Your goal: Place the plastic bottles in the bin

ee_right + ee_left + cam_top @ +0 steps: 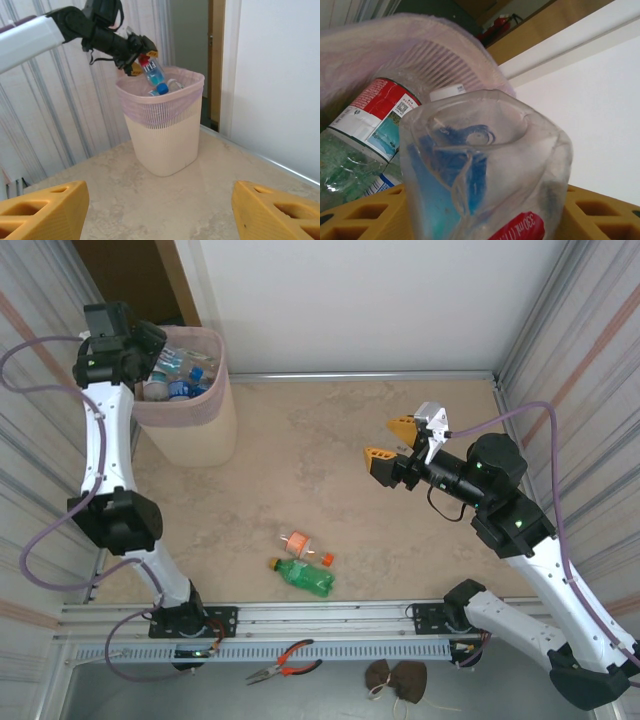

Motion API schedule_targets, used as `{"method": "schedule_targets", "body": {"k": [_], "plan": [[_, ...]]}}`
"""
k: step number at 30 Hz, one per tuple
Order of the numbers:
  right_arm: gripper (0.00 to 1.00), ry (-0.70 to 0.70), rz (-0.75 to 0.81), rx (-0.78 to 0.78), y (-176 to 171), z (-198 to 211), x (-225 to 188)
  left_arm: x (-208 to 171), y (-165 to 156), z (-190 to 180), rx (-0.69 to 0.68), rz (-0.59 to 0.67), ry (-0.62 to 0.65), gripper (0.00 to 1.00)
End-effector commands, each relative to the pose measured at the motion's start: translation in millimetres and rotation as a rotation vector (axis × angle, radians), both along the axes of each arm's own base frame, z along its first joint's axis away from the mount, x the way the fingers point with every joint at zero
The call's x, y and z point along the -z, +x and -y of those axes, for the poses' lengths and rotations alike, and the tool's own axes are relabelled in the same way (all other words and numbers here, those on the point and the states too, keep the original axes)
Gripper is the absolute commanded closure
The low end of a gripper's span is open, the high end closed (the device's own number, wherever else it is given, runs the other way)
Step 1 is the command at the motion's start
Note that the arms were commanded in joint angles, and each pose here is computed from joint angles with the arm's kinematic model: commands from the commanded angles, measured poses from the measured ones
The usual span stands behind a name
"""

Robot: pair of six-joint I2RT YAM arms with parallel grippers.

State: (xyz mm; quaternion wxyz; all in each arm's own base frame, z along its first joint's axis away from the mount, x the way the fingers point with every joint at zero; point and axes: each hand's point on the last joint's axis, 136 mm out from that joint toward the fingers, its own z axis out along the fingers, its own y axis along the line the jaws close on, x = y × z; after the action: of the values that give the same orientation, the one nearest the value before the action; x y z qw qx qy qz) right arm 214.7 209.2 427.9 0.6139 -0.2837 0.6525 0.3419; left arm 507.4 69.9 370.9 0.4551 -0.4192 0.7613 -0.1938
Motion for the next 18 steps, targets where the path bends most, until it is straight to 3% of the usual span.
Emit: {"method": "schedule_targets", "body": {"k": [1,18], "plan": [[0.25,0.014,0.015,0.011,2.0,1.9,-5.4,12.0,-0.9,1.9,0.042,-0.04,0.018,0.4],[0.25,0.008,0.019,0.016,1.9,3.4,-4.2,86.7,4.9,28.8,0.133,-0.218,-0.008,0.32]]}}
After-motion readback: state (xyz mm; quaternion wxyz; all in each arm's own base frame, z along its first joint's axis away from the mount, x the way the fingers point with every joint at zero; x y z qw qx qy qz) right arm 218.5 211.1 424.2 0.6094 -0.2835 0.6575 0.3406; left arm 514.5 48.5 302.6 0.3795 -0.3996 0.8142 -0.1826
